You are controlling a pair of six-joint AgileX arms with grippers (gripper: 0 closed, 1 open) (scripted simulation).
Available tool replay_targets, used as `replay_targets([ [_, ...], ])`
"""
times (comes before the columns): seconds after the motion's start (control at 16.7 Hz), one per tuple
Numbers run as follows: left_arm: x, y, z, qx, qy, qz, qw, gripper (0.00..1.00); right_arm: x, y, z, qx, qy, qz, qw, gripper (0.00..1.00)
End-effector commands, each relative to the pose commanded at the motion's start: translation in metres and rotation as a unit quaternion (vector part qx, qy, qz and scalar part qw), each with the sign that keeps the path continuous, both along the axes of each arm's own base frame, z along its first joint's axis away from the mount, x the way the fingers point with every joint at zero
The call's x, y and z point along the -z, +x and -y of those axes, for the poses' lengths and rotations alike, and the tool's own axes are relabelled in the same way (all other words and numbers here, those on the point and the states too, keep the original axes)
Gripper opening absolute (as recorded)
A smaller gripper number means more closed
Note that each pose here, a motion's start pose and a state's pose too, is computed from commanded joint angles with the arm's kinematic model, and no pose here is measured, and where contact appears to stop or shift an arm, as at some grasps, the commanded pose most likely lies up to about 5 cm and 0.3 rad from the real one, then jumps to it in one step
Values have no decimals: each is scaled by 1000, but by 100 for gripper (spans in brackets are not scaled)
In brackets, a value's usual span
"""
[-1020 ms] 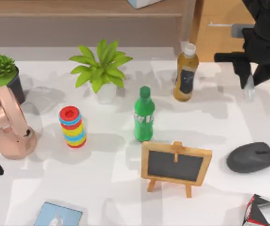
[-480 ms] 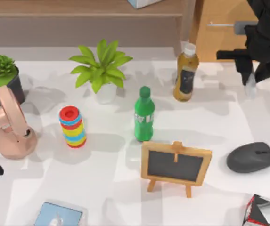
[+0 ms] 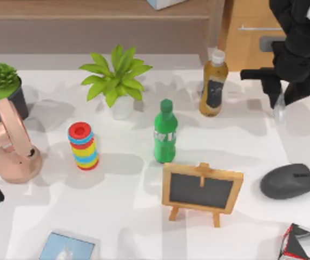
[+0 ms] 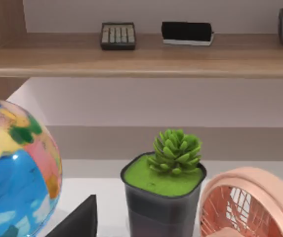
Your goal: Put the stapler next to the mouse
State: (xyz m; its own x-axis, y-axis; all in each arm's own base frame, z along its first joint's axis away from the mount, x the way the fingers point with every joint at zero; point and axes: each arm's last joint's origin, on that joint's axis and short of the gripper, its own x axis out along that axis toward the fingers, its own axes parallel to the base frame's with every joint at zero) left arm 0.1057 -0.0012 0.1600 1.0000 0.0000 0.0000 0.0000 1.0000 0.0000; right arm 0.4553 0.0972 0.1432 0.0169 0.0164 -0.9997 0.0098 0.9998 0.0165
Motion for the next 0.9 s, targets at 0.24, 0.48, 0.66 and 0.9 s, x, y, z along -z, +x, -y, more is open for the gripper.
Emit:
replay_targets([
  [0.24,0,0,0,0,0,0,1000,100,6,-1,-1,-1,-1,-8,1000,0],
  [0.48,0,0,0,0,0,0,1000,100,6,-1,-1,-1,-1,-8,1000,23],
  [0.66,0,0,0,0,0,0,1000,100,6,-1,-1,-1,-1,-8,1000,45],
  [0.9,0,0,0,0,0,0,1000,100,6,-1,-1,-1,-1,-8,1000,75],
])
